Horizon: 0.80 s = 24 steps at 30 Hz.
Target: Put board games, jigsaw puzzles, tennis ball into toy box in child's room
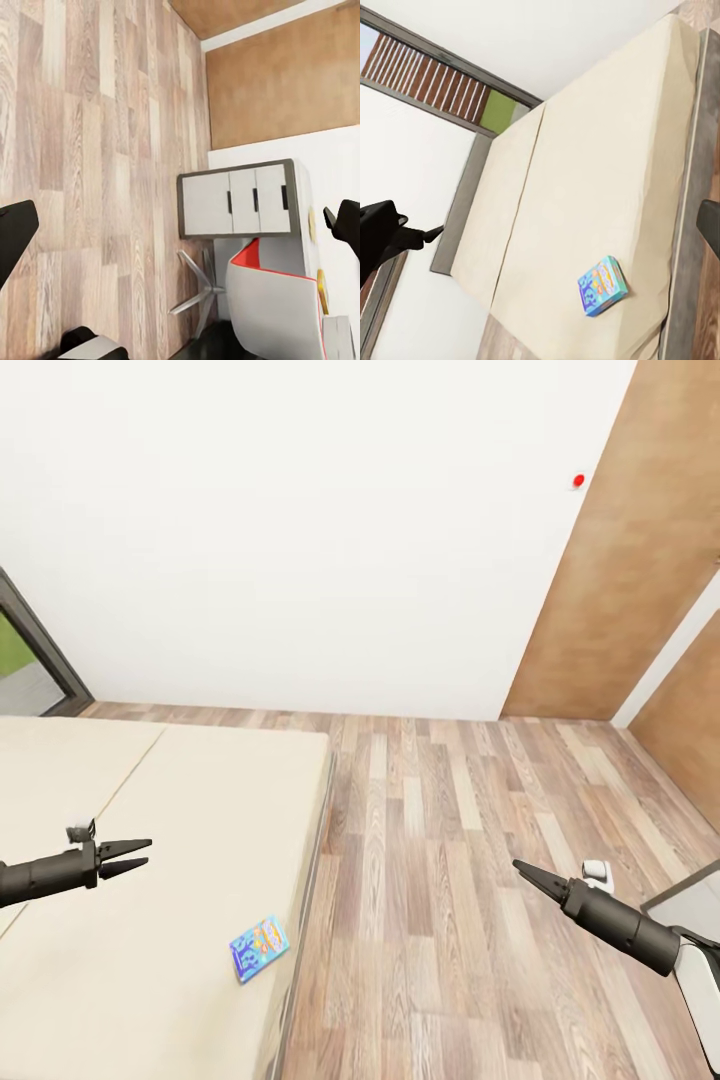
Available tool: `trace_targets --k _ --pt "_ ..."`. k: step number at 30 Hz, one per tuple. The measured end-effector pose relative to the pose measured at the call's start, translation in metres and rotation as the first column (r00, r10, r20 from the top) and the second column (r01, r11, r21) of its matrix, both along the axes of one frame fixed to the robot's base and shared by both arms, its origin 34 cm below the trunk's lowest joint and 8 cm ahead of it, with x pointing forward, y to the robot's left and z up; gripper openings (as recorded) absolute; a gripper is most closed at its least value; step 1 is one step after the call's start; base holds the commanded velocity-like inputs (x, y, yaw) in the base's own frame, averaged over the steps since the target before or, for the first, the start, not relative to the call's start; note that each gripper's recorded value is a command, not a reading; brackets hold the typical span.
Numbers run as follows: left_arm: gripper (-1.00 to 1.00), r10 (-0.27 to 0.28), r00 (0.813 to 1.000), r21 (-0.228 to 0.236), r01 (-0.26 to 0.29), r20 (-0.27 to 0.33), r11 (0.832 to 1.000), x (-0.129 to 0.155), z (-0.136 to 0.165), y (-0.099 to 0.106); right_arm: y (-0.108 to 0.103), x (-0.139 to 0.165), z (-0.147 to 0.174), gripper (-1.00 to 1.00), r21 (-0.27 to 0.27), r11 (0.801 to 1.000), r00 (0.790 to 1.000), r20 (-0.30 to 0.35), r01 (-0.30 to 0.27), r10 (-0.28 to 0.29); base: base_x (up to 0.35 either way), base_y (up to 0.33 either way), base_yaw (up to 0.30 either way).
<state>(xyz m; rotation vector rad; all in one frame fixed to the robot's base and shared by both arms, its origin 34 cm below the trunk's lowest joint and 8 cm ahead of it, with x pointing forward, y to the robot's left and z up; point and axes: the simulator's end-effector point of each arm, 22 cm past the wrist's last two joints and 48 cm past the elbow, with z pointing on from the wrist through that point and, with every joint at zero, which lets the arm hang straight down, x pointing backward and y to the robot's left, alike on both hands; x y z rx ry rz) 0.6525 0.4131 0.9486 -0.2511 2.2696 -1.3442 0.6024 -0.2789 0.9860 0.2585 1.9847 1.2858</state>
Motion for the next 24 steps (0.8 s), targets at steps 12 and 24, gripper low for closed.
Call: trace_targets --k 12,24 --pt "1.0 -0.016 1.0 -0.041 0.016 0.005 0.999 -0.016 0.006 -0.005 0.001 0.0 0.01 1.0 0.001 1.0 1.0 0.02 -0.001 0.001 0.0 0.0 0.0" --pt "1.0 -0.016 1.0 -0.035 0.017 0.025 0.999 -0.017 0.018 -0.003 0.0 -0.001 0.017 1.0 0.009 1.0 0.999 0.033 0.001 -0.001 0.0 0.0 0.0"
